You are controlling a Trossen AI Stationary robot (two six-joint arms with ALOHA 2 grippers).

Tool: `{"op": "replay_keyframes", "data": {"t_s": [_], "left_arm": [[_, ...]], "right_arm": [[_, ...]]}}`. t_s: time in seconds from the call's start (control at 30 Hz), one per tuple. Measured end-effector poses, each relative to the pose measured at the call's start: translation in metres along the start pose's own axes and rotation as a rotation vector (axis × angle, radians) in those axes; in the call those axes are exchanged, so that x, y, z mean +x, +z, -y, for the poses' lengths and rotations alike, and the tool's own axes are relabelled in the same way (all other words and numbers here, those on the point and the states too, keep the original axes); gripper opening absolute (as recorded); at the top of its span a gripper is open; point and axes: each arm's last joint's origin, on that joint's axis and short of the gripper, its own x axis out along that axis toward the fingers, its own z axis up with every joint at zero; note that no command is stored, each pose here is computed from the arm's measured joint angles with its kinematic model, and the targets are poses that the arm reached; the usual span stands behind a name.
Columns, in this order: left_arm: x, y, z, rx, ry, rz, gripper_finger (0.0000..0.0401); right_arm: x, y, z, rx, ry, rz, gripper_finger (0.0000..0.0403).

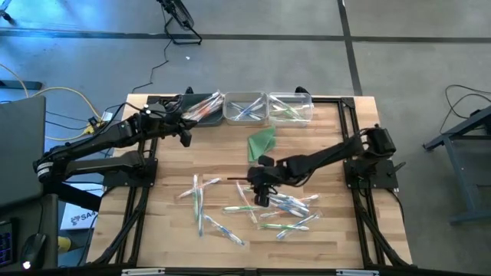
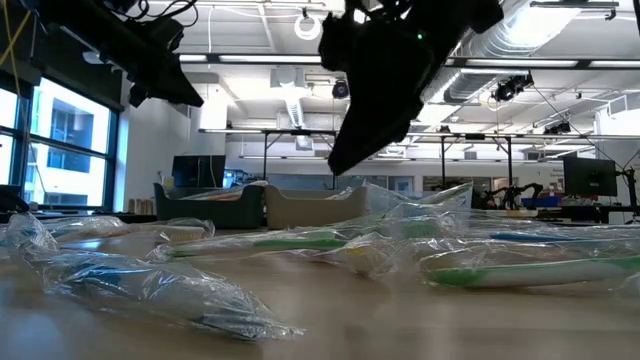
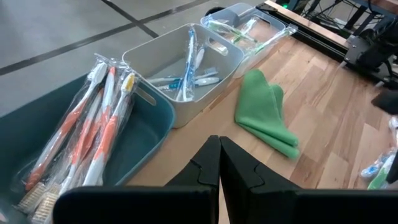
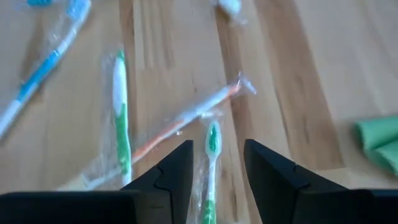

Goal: Pick & Place Toothbrushes
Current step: Put the green toothbrush into the transparent bin

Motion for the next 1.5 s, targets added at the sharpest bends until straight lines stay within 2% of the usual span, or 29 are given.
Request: {"op": "replay_keyframes", "data": {"t_s": [0.37,0.77,0.97,1.17,1.3,1.5], "left_arm": [[0.000,0.000,0.000,0.000,0.001,0.001,0.0000],[0.000,0.000,0.000,0.000,0.000,0.000,0.0000],[0.000,0.000,0.000,0.000,0.001,0.000,0.0000],[0.000,-0.002,-0.001,0.003,0.008,-0.024,0.0000],[0.000,-0.003,-0.001,0.003,0.011,-0.035,0.0000],[0.000,-0.004,-0.001,0.004,0.011,-0.037,0.0000]], "right_arm": [[0.041,-0.017,-0.007,-0.017,-0.010,-0.046,0.0136],[0.047,-0.017,-0.006,-0.017,-0.016,-0.034,0.0136],[0.066,-0.026,-0.006,-0.019,-0.026,-0.052,0.0136],[0.066,-0.026,-0.006,-0.019,-0.037,-0.043,0.0136],[0.066,-0.025,-0.006,-0.025,-0.037,-0.043,0.0120],[0.066,-0.025,-0.005,-0.025,-0.043,-0.042,0.0068]]}}
